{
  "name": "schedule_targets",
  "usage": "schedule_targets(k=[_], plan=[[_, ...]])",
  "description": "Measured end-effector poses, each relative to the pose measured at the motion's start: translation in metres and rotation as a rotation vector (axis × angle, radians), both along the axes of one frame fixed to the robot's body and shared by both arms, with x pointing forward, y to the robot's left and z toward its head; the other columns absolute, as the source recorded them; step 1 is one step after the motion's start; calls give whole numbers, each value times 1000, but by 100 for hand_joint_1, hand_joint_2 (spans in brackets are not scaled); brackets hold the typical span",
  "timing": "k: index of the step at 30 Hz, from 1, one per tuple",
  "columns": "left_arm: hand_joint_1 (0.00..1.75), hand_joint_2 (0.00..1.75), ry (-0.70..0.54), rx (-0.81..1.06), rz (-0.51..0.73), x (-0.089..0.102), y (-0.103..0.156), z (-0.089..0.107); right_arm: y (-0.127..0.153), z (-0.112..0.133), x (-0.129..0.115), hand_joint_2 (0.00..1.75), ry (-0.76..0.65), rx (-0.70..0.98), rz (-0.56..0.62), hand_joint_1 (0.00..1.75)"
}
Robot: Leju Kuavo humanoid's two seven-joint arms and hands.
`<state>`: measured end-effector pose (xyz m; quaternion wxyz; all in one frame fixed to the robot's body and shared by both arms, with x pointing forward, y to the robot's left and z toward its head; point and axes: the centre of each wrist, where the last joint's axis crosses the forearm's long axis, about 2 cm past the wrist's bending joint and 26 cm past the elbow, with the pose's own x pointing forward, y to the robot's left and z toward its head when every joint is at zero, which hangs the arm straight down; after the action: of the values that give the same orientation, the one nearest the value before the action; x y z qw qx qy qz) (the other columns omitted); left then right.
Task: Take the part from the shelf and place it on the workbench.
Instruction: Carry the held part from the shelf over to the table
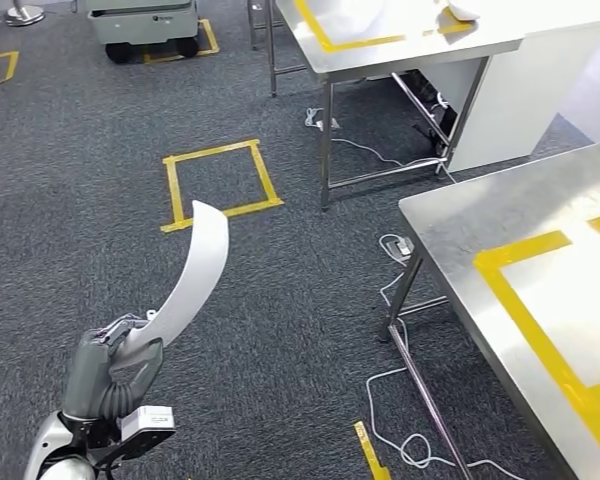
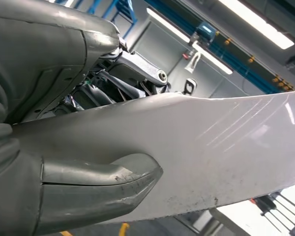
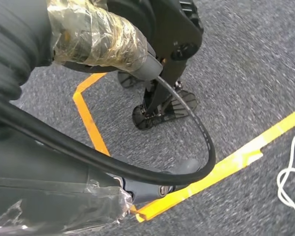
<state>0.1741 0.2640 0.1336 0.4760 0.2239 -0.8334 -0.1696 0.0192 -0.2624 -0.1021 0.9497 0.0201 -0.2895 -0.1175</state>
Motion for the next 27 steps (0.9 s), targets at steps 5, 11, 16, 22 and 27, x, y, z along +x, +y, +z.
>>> schedule_targets(k=[5,11,16,22,27], plan=[[175,175,-1,0,-1,0,0,0,0,0,-1,175,2,1,1,0],[175,175,3,-1,-2,0,0,0,0,-1,1,175,-3,-1,1,0],[175,175,6,-1,-3,1,0,0,0,-1,-1,175,-3,-1,1,0],[175,175,3,-2,-4,2,0,1,0,-2,-1,175,-2,-2,1,0],[175,175,10,-2,-3,1,0,0,0,-2,0,175,-4,-1,3,0]])
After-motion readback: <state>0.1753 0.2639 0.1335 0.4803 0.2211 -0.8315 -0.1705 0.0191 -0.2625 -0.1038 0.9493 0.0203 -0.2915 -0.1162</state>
